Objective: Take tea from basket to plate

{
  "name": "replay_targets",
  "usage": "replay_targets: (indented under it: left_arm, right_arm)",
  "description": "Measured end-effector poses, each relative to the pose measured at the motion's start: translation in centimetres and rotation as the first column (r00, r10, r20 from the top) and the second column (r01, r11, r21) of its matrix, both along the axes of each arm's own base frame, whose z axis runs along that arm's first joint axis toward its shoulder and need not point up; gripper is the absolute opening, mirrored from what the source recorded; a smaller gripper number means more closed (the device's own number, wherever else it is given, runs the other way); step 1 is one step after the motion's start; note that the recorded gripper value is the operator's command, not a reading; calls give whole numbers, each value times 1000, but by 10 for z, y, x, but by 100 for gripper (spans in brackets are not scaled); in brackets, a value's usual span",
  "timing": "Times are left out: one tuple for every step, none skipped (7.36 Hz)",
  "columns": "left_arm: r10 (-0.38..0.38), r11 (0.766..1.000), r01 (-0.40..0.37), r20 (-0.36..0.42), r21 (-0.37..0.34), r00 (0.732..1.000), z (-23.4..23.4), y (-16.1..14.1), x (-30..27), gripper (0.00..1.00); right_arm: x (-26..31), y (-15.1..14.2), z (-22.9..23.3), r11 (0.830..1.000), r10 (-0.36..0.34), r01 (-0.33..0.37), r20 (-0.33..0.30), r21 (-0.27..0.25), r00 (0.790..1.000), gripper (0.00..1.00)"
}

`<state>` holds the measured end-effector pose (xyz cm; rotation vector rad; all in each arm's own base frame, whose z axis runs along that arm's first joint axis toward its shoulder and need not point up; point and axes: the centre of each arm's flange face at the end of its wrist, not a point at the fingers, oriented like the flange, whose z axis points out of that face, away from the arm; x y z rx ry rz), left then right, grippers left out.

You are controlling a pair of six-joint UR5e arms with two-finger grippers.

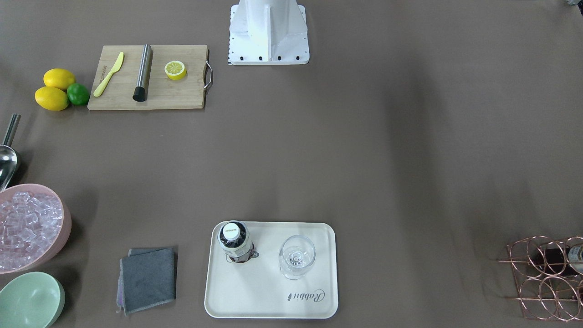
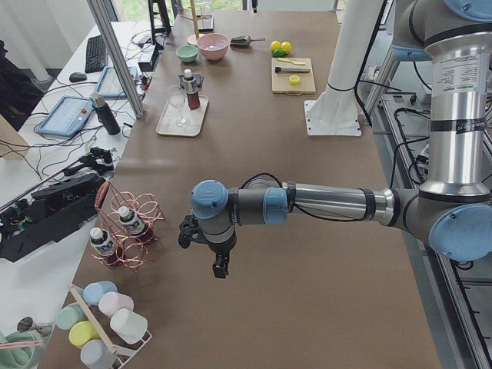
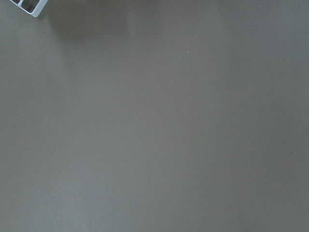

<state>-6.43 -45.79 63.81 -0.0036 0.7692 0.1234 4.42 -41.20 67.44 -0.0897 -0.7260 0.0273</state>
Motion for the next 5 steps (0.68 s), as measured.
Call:
replay_targets:
  left_arm:
    - [5, 1000, -5, 0, 3, 1000, 1, 0, 0, 98]
    - [6, 1000, -6, 0, 3, 1000, 1, 0, 0, 98]
    - [6, 1000, -6, 0, 2, 1000, 1, 1, 0, 98]
    - [6, 1000, -6, 0, 0, 1000, 2, 1, 0, 98]
    - [5, 1000, -5, 0, -2, 1000, 2, 1, 0, 98]
  right_arm:
    - [0, 0, -1, 1000, 2, -2, 1, 1, 1000, 100]
    - [1, 0, -1, 1000, 3, -3, 3, 1, 1000, 100]
    - [1, 0, -1, 1000, 4, -4, 4, 1, 1000, 100]
    - [1, 0, -1, 1000, 5, -5, 4, 1, 1000, 100]
    - [1, 0, -2, 1000, 5, -5, 4, 1, 1000, 100]
